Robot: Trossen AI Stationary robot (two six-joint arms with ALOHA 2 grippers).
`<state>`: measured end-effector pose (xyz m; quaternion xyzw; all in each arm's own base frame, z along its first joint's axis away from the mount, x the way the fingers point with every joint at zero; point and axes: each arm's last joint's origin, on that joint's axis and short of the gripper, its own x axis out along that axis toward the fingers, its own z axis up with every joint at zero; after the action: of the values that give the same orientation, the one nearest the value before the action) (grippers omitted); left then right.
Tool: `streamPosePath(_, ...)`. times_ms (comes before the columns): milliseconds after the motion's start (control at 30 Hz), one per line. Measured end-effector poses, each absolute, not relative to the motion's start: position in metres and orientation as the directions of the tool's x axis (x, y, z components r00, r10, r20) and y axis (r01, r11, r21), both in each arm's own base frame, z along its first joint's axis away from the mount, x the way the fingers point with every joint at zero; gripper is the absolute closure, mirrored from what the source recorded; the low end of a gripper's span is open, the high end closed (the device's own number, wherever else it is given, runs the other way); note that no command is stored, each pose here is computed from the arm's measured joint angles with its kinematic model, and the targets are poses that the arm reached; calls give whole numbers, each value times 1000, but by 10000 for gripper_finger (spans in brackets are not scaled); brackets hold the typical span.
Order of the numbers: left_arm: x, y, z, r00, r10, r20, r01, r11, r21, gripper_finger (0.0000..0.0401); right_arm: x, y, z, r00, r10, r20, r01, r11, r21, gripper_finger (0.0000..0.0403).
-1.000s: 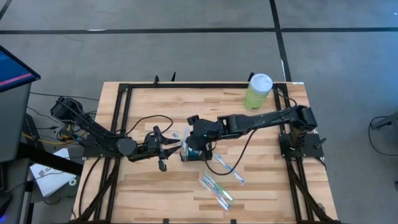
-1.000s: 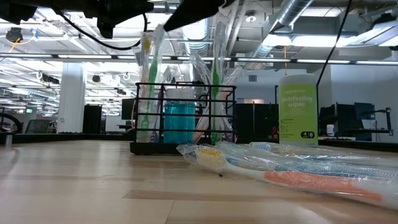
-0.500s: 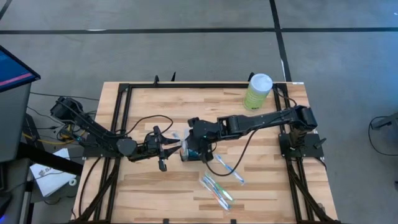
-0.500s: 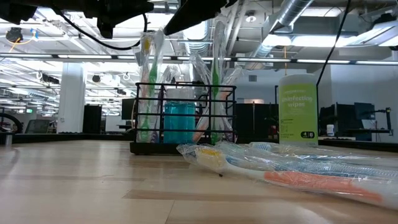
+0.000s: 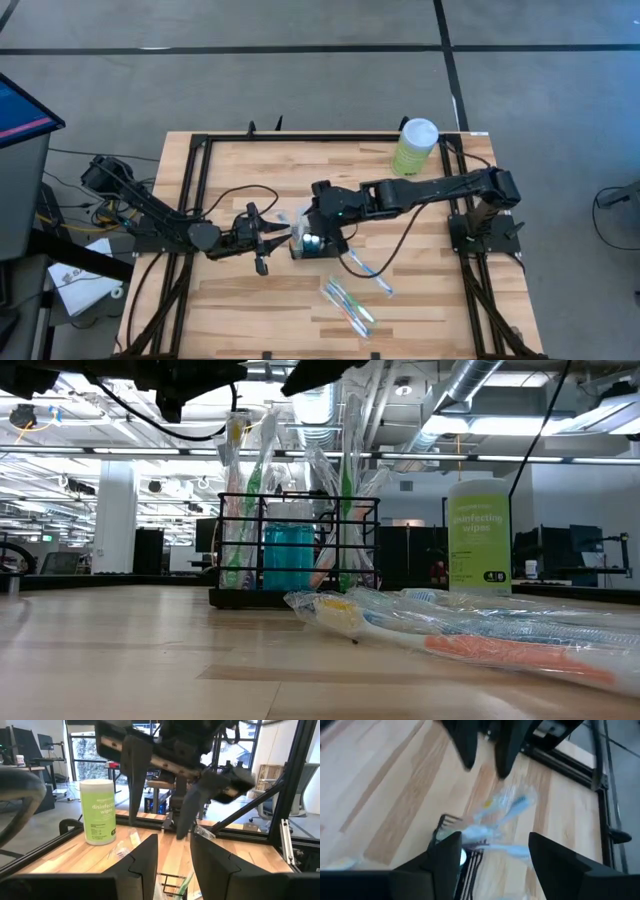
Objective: Pick & Place toothbrushing station
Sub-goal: Put the blue toothbrush into the mesh
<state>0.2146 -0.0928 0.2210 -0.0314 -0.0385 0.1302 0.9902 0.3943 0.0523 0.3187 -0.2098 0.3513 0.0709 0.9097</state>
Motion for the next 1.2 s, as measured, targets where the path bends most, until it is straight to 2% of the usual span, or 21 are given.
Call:
streamPosePath(400,215,-93,220,964,260,60,-256,964,-65,293,351,87,340,661,65,-748,-301,936,-184,223)
streamPosePath(600,215,-93,220,964,260,61,-256,964,-72,293,338,104,330,550,90,-830,-297,950,-94,232)
streamPosePath(867,215,-93,220,964,260,60,-255,964,-72,293,322,128,325,480,106,-871,-254,967,-23,243)
streamPosePath(1200,215,-93,220,964,260,60,-255,964,-73,293,305,133,272,337,-23,-941,-62,997,-46,272)
